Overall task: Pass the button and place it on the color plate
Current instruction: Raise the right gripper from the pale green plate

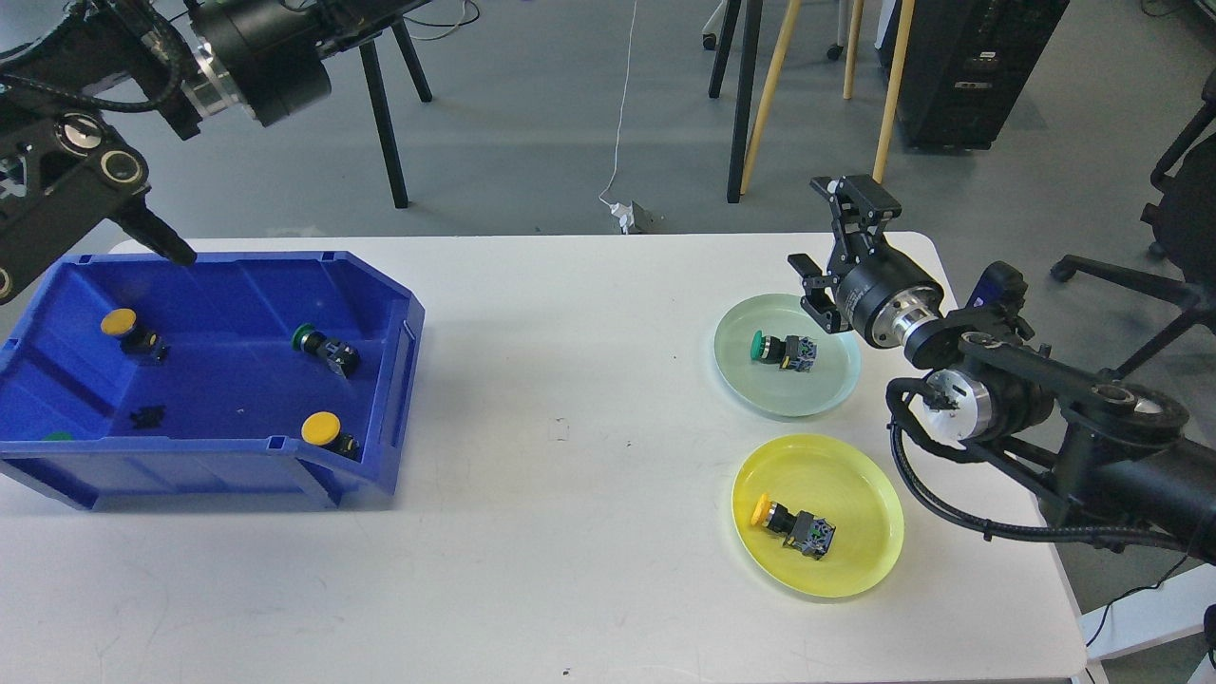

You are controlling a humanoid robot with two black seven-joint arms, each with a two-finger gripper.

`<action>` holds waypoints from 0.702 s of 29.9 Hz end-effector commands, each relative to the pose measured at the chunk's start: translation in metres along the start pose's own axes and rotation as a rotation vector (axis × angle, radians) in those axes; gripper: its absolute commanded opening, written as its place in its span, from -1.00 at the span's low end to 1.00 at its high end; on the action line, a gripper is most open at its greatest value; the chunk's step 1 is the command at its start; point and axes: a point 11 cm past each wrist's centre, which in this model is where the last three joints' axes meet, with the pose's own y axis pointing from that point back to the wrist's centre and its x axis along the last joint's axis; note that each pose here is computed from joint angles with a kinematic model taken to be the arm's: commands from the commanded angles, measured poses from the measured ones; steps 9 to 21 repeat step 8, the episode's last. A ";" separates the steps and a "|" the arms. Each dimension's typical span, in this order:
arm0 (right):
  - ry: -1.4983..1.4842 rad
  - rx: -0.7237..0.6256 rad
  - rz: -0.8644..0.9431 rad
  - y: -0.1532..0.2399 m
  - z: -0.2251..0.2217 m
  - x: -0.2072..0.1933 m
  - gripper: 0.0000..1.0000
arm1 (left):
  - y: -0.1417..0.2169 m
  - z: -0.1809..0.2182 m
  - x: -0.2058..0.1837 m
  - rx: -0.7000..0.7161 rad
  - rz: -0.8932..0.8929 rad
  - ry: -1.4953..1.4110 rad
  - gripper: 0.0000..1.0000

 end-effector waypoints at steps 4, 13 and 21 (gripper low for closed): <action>0.266 0.031 0.070 -0.014 -0.028 0.027 0.89 | 0.004 0.002 0.011 -0.024 0.055 0.107 0.98; 0.251 0.084 0.141 -0.007 -0.056 0.059 0.96 | 0.006 0.001 0.012 -0.020 0.058 0.109 0.98; 0.251 0.084 0.141 -0.007 -0.056 0.059 0.96 | 0.006 0.001 0.012 -0.020 0.058 0.109 0.98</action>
